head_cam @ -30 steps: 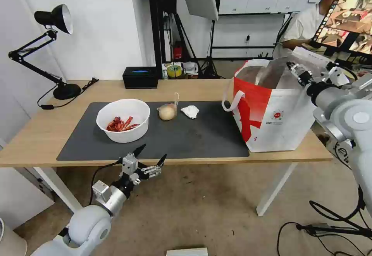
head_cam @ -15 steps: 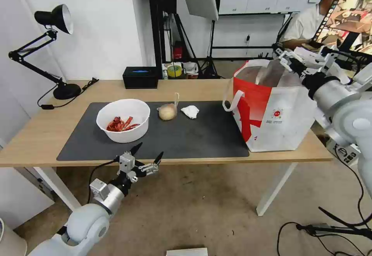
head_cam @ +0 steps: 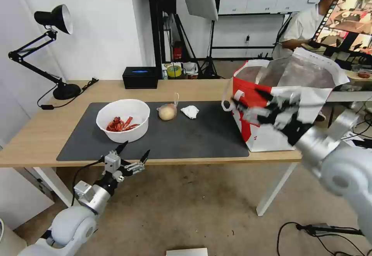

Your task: Pick up the trash from the table and place it into the takeout bag.

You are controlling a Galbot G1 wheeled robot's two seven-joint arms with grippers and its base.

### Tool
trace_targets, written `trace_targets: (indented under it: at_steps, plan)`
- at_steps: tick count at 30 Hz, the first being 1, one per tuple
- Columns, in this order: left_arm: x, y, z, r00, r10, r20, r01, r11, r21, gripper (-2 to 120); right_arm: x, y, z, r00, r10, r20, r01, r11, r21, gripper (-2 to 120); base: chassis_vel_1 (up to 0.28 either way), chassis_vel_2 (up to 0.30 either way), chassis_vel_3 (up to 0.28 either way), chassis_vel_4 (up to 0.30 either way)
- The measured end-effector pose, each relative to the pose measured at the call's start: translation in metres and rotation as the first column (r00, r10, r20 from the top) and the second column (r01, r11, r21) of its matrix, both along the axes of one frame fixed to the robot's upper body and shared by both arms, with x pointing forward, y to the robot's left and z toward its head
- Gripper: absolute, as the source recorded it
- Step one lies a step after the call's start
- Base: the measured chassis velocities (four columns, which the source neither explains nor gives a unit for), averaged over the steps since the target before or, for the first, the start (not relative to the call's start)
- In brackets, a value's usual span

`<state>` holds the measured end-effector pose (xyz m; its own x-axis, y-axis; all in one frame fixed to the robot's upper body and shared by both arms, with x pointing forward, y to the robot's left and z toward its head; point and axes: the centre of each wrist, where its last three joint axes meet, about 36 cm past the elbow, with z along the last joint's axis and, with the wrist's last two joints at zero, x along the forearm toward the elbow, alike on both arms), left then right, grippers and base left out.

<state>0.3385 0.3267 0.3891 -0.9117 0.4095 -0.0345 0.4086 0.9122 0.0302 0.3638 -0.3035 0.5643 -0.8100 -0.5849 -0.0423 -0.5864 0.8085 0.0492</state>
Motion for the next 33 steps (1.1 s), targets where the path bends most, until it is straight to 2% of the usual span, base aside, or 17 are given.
trace_targets:
  at_steps: [6,9,10,12,13,15,16,18,24,33]
  plan:
    - [-0.012,0.011,-0.006,1.000,0.027,0.007,-0.027,1.000,-0.002,100,-0.018,0.000,-0.039,1.000,-0.021,0.002,0.021,0.999,-0.026,100,0.000,0.000,0.000,0.000]
    - [-0.021,0.020,-0.013,0.999,0.044,0.007,-0.044,0.999,-0.005,100,-0.032,-0.003,-0.074,0.998,-0.064,-0.001,0.064,0.998,-0.029,100,0.000,0.000,0.000,0.000]
    - [-0.021,0.020,-0.013,0.999,0.044,0.007,-0.044,0.999,-0.005,100,-0.032,-0.003,-0.074,0.998,-0.064,-0.001,0.064,0.998,-0.029,100,0.000,0.000,0.000,0.000]
    - [-0.027,0.024,-0.019,0.998,0.056,0.002,-0.056,0.998,-0.007,100,-0.047,-0.003,-0.104,0.994,-0.100,-0.030,0.100,0.995,-0.019,100,0.000,0.000,0.000,0.000]
    - [-0.027,0.024,-0.019,0.998,0.056,0.002,-0.056,0.998,-0.007,100,-0.047,-0.003,-0.104,0.994,-0.100,-0.030,0.100,0.995,-0.019,100,0.000,0.000,0.000,0.000]
    - [-0.033,0.028,-0.023,0.998,0.063,-0.006,-0.063,0.998,-0.008,100,-0.060,-0.002,-0.130,0.990,-0.131,-0.055,0.131,0.991,-0.012,100,0.000,0.000,0.000,0.000]
    - [-0.033,0.028,-0.023,0.998,0.063,-0.006,-0.063,0.998,-0.008,100,-0.060,-0.002,-0.130,0.990,-0.131,-0.055,0.131,0.991,-0.012,100,0.000,0.000,0.000,0.000]
    - [-0.039,0.031,-0.028,0.997,0.070,-0.018,-0.070,0.998,-0.007,100,-0.070,-0.002,-0.152,0.985,-0.157,-0.075,0.157,0.988,-0.006,100,0.000,0.000,0.000,0.000]
    - [-0.046,0.037,-0.041,0.996,0.080,-0.041,-0.080,0.997,0.002,100,-0.079,0.006,-0.175,0.975,-0.196,-0.107,0.199,0.980,0.017,100,0.000,0.000,0.000,0.000]
    - [-0.054,0.040,-0.057,0.994,0.091,-0.057,-0.091,0.996,0.003,100,-0.081,0.016,-0.187,0.969,-0.207,-0.133,0.212,0.977,0.029,100,0.000,0.000,0.000,0.000]
